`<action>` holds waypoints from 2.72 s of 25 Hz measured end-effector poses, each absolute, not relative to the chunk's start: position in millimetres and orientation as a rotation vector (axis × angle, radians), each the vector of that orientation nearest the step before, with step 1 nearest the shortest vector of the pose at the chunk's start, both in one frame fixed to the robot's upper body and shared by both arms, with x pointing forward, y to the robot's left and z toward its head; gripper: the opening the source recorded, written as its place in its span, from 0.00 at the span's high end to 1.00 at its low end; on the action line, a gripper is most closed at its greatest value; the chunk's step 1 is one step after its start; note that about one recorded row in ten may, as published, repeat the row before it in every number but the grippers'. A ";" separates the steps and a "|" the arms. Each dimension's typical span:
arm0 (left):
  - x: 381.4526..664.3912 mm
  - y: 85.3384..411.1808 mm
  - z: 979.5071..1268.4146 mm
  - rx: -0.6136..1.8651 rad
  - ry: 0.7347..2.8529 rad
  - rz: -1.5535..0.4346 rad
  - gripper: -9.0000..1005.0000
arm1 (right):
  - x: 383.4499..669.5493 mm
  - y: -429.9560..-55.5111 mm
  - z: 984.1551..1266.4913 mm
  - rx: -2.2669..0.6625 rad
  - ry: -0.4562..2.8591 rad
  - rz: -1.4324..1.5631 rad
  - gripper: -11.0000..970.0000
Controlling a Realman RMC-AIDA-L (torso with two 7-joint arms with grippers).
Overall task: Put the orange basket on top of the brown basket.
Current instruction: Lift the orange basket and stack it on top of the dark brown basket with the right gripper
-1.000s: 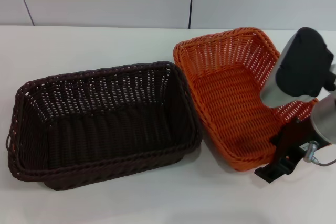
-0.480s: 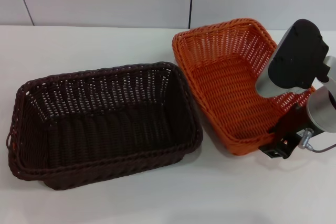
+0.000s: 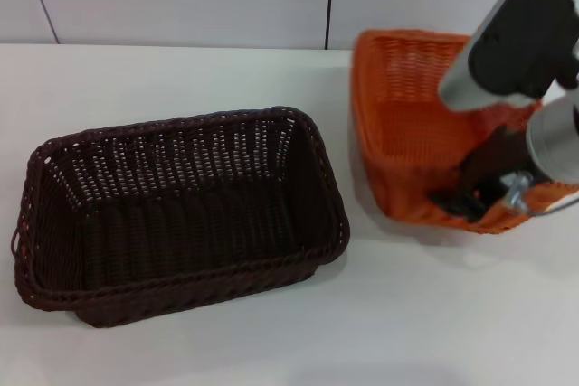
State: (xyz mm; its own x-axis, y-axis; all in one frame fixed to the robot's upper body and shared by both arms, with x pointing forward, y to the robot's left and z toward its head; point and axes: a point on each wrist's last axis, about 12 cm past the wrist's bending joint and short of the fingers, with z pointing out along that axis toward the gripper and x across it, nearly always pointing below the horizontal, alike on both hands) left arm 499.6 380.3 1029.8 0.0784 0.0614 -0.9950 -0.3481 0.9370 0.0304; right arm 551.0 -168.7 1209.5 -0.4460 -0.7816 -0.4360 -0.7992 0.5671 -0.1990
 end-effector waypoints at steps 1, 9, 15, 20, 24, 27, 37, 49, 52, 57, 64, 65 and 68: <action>499.6 380.3 1029.8 -0.238 1.464 0.311 0.21 | 550.7 -167.0 1214.4 -1.263 2.302 0.045 0.67; 497.8 382.1 1028.5 -0.246 1.469 0.316 0.21 | 548.3 -150.2 1240.9 -1.305 2.182 0.015 0.74; 491.9 384.7 1023.2 -0.275 1.489 0.303 0.21 | 543.7 -133.2 1258.3 -1.410 2.058 -0.076 0.76; 489.4 385.3 1020.4 -0.297 1.497 0.287 0.21 | 540.9 -125.5 1271.0 -1.484 1.961 -0.158 0.78; 487.1 386.1 1018.0 -0.312 1.505 0.278 0.21 | 528.4 -116.8 1273.3 -1.687 1.771 -0.237 0.78; 487.1 386.1 1017.6 -0.313 1.508 0.278 0.21 | 509.6 -106.9 1264.4 -1.958 1.526 -0.349 0.78; 488.1 384.1 1012.4 -0.339 1.546 0.250 0.21 | 498.5 -89.3 1253.8 -2.246 1.130 -0.555 0.78; 495.4 381.5 1012.6 -0.334 1.567 0.241 0.21 | 486.0 -70.8 1244.7 -2.333 0.869 -0.596 0.79; 494.9 383.1 1013.9 -0.338 1.558 0.244 0.21 | 485.4 -69.7 1238.2 -2.328 0.826 -0.598 0.79; 495.6 384.8 1012.9 -0.340 1.569 0.255 0.21 | 495.4 -66.7 1231.9 -2.311 0.784 -0.615 0.79; 493.8 385.8 1009.9 -0.354 1.586 0.262 0.21 | 498.1 -59.8 1220.1 -2.368 0.723 -0.628 0.79; 493.8 385.8 1009.4 -0.355 1.589 0.262 0.21 | 497.8 -59.2 1219.0 -2.374 0.717 -0.628 0.79; 494.6 385.8 1008.7 -0.360 1.598 0.261 0.21 | 497.0 -58.1 1216.4 -2.390 0.710 -0.629 0.80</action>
State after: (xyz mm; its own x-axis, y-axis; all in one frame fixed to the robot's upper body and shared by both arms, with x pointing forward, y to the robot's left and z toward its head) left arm 494.6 385.8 1008.7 -0.0362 -0.0704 -0.9969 -0.3840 0.9219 -0.0511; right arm 497.0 -58.1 1216.4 0.7494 -0.6048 0.2696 -0.3410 -0.7015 -0.6258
